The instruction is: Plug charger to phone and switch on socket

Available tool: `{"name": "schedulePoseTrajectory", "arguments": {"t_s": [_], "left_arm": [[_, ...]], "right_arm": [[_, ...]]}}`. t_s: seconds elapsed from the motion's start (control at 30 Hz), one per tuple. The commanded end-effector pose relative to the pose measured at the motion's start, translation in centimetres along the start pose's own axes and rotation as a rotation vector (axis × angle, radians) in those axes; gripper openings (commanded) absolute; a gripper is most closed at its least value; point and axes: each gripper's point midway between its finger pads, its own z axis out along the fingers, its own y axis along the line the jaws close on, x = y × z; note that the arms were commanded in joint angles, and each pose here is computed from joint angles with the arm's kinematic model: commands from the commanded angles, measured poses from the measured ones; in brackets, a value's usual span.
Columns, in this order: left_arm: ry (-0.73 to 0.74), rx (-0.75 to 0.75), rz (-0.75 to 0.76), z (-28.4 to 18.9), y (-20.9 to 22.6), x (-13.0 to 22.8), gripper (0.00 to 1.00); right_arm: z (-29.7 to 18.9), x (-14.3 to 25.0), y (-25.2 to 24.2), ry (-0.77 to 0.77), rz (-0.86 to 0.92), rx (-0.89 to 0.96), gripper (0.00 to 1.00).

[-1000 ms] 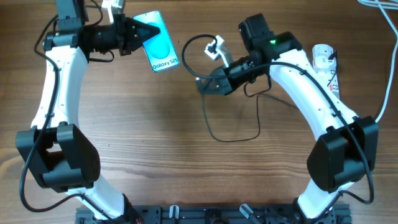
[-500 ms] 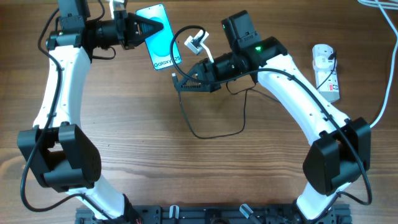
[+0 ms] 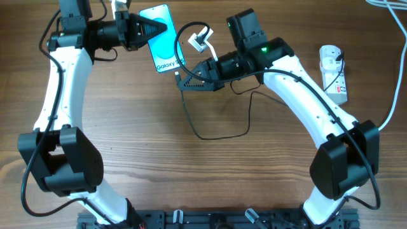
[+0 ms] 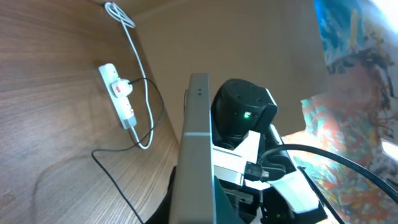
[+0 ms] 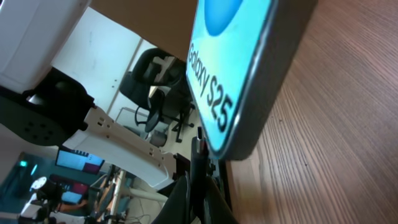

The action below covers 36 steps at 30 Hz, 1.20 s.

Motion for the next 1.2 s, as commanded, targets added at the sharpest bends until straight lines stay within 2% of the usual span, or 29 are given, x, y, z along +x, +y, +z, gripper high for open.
{"name": "schedulePoseTrajectory", "arguments": {"t_s": [0.0, 0.73, 1.17], "left_arm": [[0.039, 0.062, 0.047, 0.55, -2.36, 0.64, 0.04], [0.039, 0.027, 0.054, 1.5, -1.82, 0.68, 0.04], [0.064, 0.078, 0.055, 1.43, -2.69, 1.11, 0.04]], "right_arm": [[0.06, -0.09, 0.5, -0.001, 0.001, -0.013, 0.05], [-0.04, -0.17, 0.47, -0.004, 0.006, -0.013, 0.05], [-0.25, -0.67, 0.42, -0.017, -0.007, -0.012, 0.05]]}}
